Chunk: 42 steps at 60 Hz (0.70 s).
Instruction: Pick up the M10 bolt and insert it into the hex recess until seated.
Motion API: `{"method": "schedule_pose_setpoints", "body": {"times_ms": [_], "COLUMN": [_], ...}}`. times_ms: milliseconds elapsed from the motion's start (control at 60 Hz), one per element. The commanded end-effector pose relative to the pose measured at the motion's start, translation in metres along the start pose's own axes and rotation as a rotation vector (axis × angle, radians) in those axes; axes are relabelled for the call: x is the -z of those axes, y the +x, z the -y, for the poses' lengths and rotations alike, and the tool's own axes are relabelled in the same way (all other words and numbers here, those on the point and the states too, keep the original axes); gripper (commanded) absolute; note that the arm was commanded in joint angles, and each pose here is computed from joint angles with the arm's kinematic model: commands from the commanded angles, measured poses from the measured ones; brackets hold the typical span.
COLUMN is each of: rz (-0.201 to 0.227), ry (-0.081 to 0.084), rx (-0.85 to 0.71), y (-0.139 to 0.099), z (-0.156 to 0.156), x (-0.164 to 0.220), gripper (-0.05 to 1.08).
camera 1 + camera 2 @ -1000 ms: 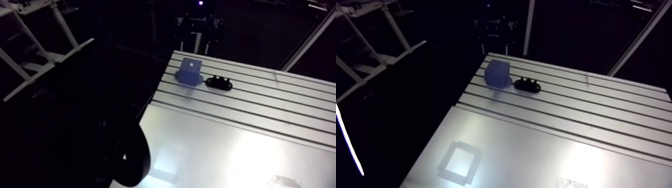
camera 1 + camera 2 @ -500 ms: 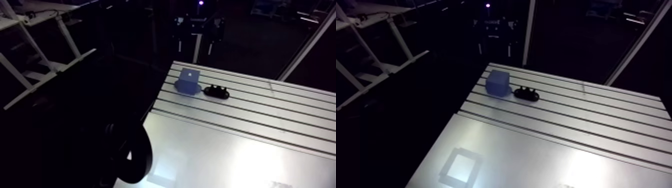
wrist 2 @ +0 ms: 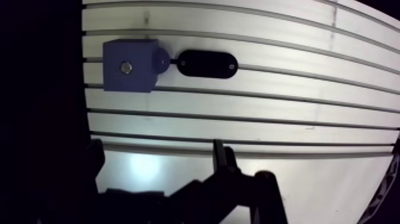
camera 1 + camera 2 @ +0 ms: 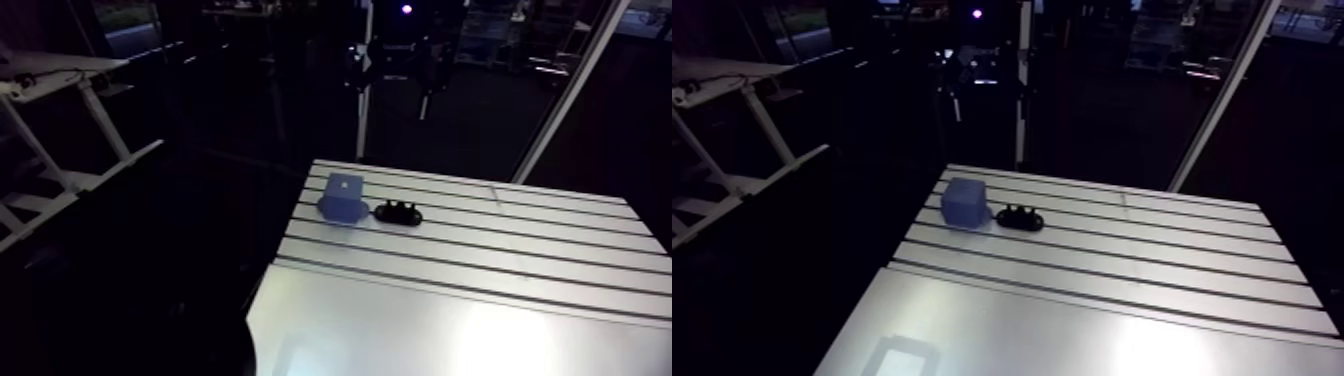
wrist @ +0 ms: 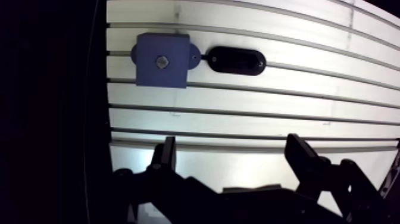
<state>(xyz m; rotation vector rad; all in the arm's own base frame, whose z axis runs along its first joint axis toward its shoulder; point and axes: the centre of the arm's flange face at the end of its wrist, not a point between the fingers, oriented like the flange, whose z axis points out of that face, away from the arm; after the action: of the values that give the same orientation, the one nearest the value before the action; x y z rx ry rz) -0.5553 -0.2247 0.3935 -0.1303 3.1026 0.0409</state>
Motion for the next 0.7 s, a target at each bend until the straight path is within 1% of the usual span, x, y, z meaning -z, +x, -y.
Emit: {"method": "schedule_pose_setpoints", "body": {"times_ms": [17, 150, 233, 317, 383, 433, 483, 700], "rz": [0.000, -0.022, -0.048, -0.049, -0.047, -0.050, -0.066, -0.090], "ry": [0.000, -0.002, -0.003, -0.003, 0.001, 0.001, 0.007, 0.007], "rx": [-0.065, -0.074, -0.082, -0.090, -0.090, -0.090, -0.092, -0.103], "y": [-0.012, -0.021, -0.026, -0.028, -0.030, -0.031, -0.036, -0.043], "z": [-0.059, -0.064, -0.069, -0.073, -0.073, -0.073, -0.073, -0.078], "x": [0.033, 0.047, 0.061, 0.066, 0.069, 0.071, 0.079, 0.092], "gripper": [0.01, 0.01, 0.01, 0.01, 0.01, 0.01, 0.01, 0.01]}}
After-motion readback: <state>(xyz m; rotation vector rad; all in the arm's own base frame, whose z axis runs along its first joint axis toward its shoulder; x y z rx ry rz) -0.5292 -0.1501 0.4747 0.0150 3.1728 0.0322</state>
